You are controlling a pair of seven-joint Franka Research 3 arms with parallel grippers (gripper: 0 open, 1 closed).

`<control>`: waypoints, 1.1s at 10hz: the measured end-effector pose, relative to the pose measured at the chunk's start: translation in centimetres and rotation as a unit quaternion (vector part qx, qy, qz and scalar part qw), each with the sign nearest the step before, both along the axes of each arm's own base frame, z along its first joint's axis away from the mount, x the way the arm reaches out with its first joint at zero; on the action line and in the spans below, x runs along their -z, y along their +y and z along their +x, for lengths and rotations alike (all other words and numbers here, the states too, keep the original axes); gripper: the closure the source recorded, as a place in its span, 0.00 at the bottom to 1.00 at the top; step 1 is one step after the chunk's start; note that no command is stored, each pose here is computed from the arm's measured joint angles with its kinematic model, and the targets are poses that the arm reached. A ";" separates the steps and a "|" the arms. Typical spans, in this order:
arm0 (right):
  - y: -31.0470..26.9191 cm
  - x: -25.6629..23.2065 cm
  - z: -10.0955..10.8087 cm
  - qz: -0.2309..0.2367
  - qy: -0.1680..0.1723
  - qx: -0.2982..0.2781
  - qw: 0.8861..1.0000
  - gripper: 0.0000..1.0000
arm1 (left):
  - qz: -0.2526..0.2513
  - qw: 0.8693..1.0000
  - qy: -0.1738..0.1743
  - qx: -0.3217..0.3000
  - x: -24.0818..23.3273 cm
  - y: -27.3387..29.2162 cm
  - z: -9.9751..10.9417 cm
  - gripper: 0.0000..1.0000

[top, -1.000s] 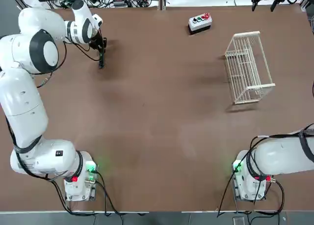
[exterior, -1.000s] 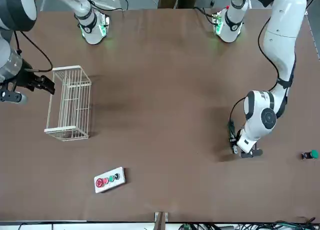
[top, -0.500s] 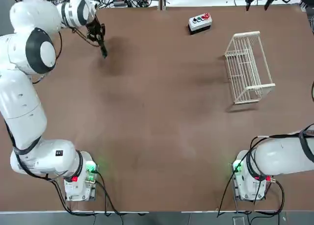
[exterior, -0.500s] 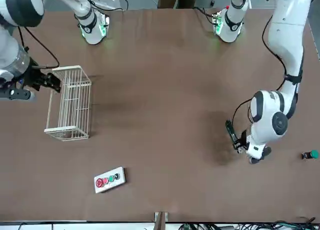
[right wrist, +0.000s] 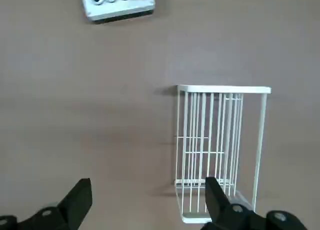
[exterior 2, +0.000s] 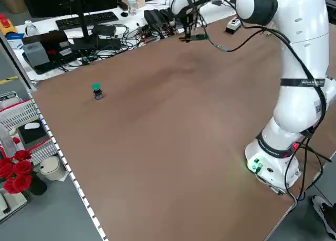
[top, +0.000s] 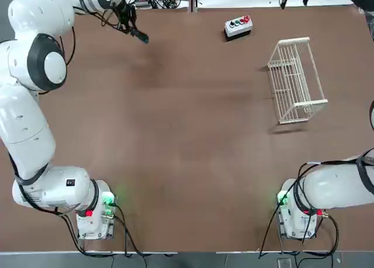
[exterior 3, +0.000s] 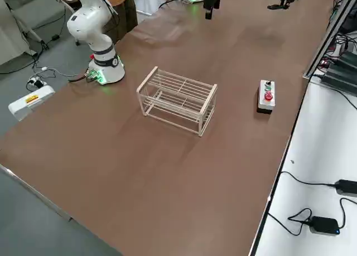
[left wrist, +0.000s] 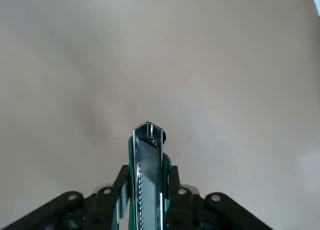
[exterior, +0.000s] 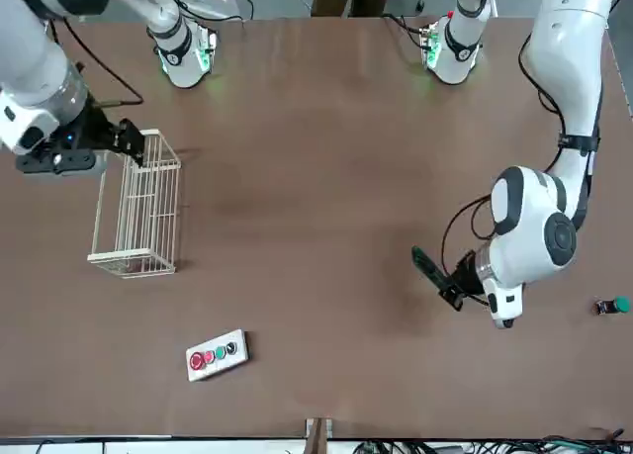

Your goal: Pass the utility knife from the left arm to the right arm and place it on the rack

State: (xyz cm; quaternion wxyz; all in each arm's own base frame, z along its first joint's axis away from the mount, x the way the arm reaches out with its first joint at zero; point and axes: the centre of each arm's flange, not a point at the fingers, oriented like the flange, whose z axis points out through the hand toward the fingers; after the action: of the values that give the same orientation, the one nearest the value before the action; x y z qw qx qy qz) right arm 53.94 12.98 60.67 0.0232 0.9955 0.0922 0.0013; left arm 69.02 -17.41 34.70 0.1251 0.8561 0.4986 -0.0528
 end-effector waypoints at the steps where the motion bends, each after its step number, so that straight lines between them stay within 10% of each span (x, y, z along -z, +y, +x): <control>1: 1.3 -0.5 -0.3 0.001 -0.004 -0.062 0.998 0.00 | -0.016 0.999 0.008 -0.044 -1.8 -2.5 -0.5 0.66; 7: 16.1 -3.4 -4.0 0.021 -0.060 -0.353 0.933 0.00 | -0.059 0.986 0.105 -0.118 -10.0 -16.3 -7.8 0.66; 11: 24.9 0.1 -2.7 0.064 -0.103 -0.446 0.887 0.00 | -0.052 0.986 0.136 -0.085 -12.6 -19.7 -11.3 0.66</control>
State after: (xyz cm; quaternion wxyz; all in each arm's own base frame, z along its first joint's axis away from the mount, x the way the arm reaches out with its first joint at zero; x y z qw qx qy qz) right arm 51.21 37.87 60.58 -0.0343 0.8429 0.5234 0.1202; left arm 57.69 -37.10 47.31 0.1041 0.7880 0.5784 -0.1837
